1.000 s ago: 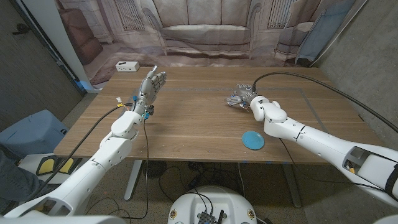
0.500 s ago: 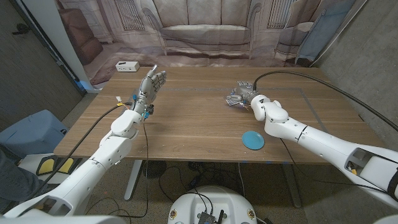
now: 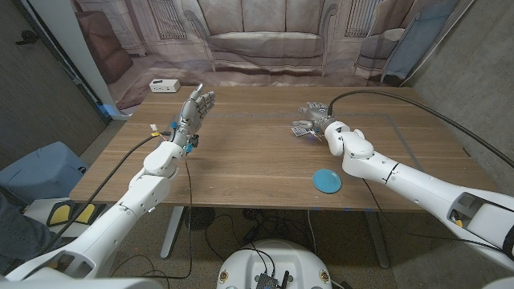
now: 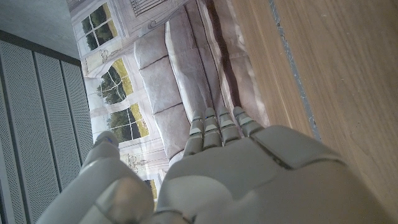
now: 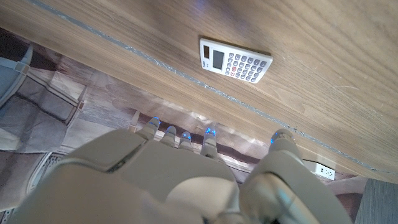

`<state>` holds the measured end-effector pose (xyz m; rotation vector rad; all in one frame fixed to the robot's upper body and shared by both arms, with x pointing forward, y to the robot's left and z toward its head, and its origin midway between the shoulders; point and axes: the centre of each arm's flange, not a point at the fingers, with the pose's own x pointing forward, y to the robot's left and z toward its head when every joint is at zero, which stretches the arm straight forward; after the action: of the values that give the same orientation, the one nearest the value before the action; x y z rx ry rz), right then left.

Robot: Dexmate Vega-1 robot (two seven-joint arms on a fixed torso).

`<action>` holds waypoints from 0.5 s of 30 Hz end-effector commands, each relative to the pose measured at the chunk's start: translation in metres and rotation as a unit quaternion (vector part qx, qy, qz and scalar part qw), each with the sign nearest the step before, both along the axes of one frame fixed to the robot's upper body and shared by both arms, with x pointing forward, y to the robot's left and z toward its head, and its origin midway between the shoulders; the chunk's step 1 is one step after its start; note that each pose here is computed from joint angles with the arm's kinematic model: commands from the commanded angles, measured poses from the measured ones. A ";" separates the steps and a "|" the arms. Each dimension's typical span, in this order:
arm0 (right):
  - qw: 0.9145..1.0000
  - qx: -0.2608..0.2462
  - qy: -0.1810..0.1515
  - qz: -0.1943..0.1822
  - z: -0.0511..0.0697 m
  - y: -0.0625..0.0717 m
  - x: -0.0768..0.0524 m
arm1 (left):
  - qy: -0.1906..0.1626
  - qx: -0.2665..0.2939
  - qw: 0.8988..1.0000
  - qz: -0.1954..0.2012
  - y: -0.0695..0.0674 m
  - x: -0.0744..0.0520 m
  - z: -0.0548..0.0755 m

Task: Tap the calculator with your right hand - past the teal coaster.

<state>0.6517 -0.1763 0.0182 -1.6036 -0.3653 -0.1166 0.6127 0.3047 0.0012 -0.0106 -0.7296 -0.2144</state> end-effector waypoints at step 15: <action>0.997 0.066 -0.018 0.032 0.005 -0.007 -0.015 | -0.001 0.002 1.000 -0.004 0.000 0.000 0.000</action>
<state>0.6465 -0.1779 0.0198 -1.5388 -0.3787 -0.1139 0.6133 0.3047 0.0004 -0.0107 -0.7275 -0.2189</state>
